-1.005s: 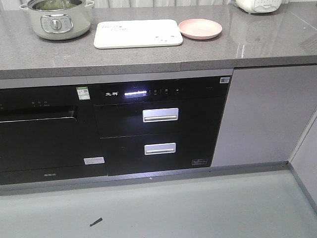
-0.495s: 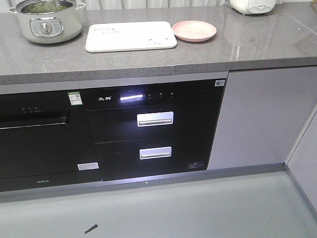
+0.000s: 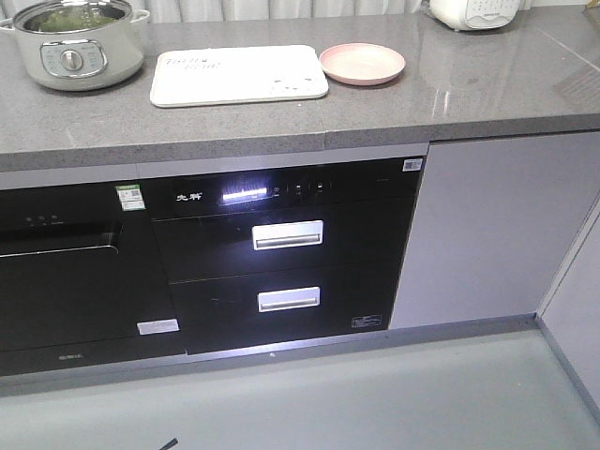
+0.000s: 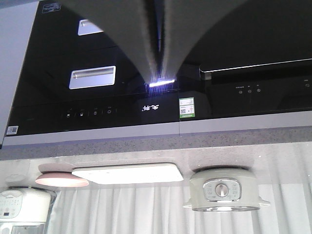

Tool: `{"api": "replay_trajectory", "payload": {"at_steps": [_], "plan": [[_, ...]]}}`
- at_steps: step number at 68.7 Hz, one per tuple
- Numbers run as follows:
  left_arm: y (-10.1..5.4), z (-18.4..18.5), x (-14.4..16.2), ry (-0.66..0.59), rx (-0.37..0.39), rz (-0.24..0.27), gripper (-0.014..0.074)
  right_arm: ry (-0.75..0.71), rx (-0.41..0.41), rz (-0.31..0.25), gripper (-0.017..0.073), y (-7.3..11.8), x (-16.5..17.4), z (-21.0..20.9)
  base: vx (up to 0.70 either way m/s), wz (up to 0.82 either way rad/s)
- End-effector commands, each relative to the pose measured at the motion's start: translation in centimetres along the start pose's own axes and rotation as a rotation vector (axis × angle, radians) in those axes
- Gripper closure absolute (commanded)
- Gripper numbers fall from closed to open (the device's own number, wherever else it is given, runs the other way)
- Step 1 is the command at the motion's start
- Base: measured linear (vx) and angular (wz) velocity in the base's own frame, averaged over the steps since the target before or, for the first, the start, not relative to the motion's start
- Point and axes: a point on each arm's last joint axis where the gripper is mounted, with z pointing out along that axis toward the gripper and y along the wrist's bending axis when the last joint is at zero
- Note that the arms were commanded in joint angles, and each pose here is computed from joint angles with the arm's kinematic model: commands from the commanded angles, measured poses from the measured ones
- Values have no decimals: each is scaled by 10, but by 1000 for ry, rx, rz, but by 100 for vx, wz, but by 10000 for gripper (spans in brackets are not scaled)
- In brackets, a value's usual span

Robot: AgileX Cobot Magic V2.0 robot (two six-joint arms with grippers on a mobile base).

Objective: Transfer vegetables to tray and serve
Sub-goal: 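Drive up to the counter edge facing the tray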

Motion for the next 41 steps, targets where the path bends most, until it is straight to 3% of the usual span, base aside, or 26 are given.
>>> {"api": "replay_trajectory", "payload": {"at_steps": [1,41], "plan": [[1,0,1,-64,-5,-11,599,-65,-6,-10,562,1,-2,1,9,-5],[1,0,1,-64,-5,-11,599,-65,-6,-10,562,1,-2,1,13,3]]}}
